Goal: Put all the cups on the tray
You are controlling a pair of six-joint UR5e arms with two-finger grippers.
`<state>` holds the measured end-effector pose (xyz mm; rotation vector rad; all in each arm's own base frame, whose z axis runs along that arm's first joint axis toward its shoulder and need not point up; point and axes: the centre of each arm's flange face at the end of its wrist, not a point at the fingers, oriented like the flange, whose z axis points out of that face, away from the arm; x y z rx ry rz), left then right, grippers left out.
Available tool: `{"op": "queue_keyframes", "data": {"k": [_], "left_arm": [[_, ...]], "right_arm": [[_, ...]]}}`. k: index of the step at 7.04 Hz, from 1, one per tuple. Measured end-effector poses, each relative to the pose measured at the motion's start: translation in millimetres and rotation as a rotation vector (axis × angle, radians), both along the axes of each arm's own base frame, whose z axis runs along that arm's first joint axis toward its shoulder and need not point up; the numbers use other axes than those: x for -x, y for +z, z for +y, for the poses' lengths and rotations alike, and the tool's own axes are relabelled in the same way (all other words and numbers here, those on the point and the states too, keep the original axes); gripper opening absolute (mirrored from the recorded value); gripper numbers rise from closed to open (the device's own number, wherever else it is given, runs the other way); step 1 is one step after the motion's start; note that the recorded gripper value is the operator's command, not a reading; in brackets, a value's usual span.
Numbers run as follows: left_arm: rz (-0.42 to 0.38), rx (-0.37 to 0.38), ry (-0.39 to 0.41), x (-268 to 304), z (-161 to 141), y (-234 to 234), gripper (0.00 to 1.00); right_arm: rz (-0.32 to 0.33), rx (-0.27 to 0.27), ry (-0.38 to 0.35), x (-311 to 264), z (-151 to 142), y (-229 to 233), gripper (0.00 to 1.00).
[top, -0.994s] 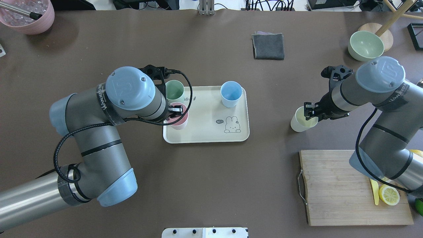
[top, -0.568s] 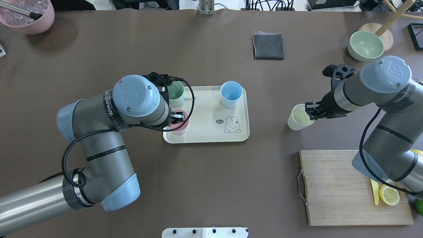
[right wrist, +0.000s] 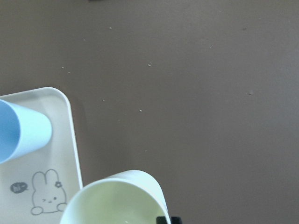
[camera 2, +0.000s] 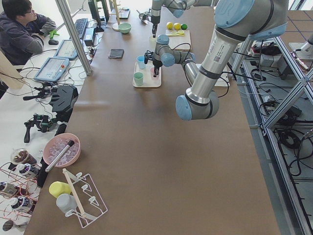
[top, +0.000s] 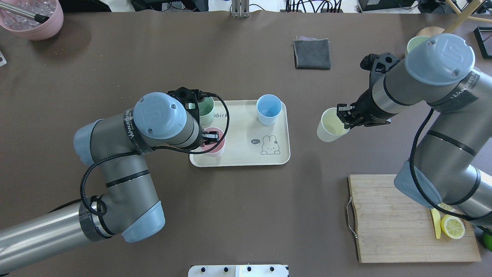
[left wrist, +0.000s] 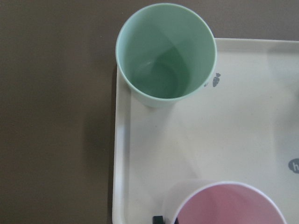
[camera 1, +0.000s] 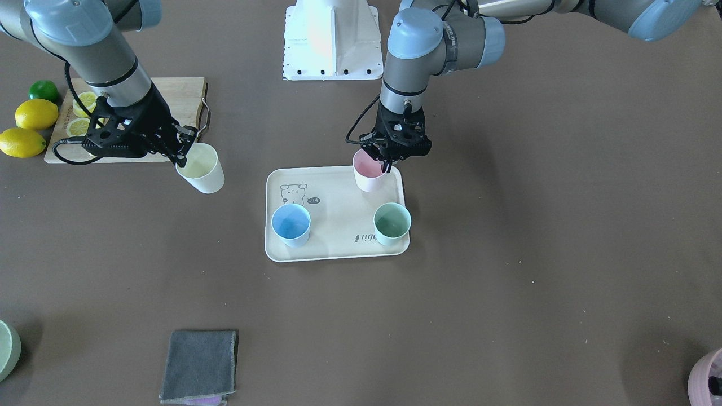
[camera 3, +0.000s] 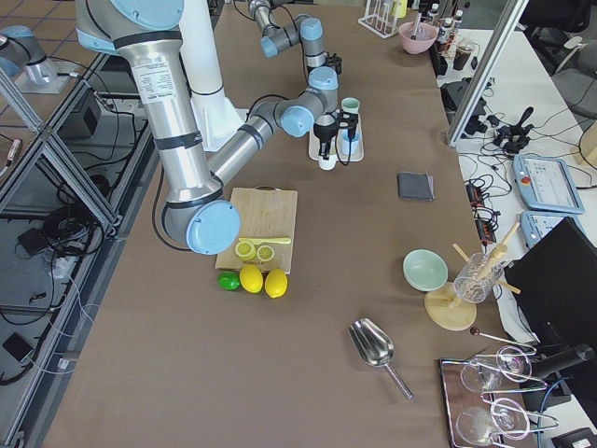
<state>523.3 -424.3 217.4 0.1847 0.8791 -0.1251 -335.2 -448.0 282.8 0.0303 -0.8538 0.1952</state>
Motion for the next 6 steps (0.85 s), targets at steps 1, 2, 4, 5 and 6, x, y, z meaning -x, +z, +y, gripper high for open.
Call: {"op": "queue_keyframes", "data": {"k": [1,2,4,5,6], "left_arm": [[0.003,-0.007,-0.007,6,-7,0,0.99],[0.003,-0.014,-0.012,11,-13,0,0.99],[0.005,-0.017,-0.036,27,-28,-1,0.99],[0.016,-0.009,-0.043,42,-40,-4,0.99],[0.033,-0.008,-0.027,63,-54,-8,0.99]], "right_arm": [[-0.013,0.023,0.019,6,2,-26,0.00],[-0.026,0.047,0.035,16,8,-42,0.00],[-0.025,0.061,0.048,52,27,-58,0.00],[-0.022,0.066,0.046,71,38,-63,0.00],[-0.017,0.071,0.047,90,42,-68,0.00]]}}
